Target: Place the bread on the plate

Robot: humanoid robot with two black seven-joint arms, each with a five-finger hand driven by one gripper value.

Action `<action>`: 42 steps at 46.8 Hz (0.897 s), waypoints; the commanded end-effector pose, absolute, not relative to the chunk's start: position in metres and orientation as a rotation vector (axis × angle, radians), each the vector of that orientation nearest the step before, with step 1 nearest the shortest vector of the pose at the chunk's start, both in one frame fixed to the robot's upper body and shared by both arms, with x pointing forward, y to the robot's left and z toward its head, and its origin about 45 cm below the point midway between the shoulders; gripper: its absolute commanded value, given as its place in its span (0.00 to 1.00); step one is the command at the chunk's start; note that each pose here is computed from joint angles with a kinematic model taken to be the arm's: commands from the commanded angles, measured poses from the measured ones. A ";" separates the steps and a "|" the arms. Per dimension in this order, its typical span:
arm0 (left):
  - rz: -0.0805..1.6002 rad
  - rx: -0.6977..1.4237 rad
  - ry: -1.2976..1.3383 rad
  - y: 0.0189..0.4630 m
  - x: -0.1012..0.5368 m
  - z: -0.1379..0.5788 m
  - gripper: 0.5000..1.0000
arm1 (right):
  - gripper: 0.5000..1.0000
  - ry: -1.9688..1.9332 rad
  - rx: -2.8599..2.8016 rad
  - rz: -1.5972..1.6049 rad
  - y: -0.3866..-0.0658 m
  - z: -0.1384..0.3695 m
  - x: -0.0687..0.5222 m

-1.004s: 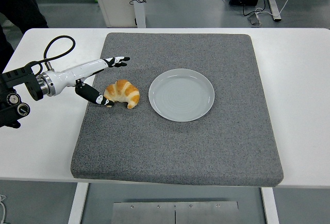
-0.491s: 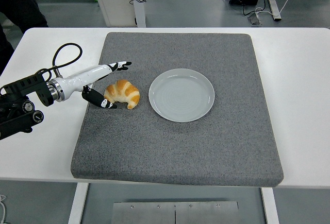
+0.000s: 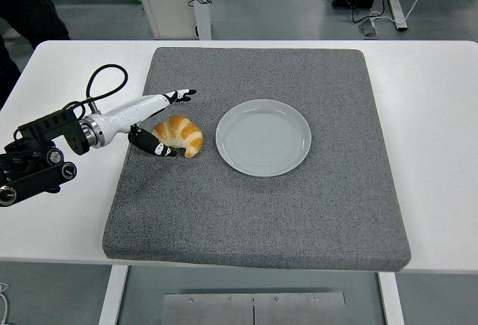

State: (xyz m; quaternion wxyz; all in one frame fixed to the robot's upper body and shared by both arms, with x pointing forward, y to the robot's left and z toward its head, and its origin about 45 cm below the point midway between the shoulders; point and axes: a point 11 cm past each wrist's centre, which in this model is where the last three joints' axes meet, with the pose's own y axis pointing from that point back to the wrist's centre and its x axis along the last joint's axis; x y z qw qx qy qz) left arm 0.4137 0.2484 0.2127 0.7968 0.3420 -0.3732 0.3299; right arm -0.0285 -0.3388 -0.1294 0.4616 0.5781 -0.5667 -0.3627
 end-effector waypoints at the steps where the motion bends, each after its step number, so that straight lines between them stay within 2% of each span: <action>1: 0.705 0.740 -0.802 0.249 0.413 0.211 0.93 | 1.00 -1.395 1.422 -0.893 -0.339 -0.129 -0.028; 12: 0.702 0.738 -0.801 0.247 0.413 0.210 0.91 | 1.00 -1.394 1.421 -0.891 -0.339 -0.129 -0.028; 17: 0.700 0.737 -0.803 0.245 0.414 0.209 0.84 | 1.00 -1.394 1.421 -0.891 -0.339 -0.129 -0.028; 21: 0.702 0.742 -0.804 0.246 0.415 0.209 0.74 | 1.00 -1.394 1.422 -0.893 -0.339 -0.129 -0.029; 33: 0.706 0.748 -0.808 0.248 0.417 0.207 0.53 | 1.00 -1.394 1.422 -0.893 -0.339 -0.129 -0.029; 42: 0.705 0.749 -0.805 0.247 0.417 0.206 0.41 | 1.00 -1.394 1.421 -0.891 -0.339 -0.129 -0.028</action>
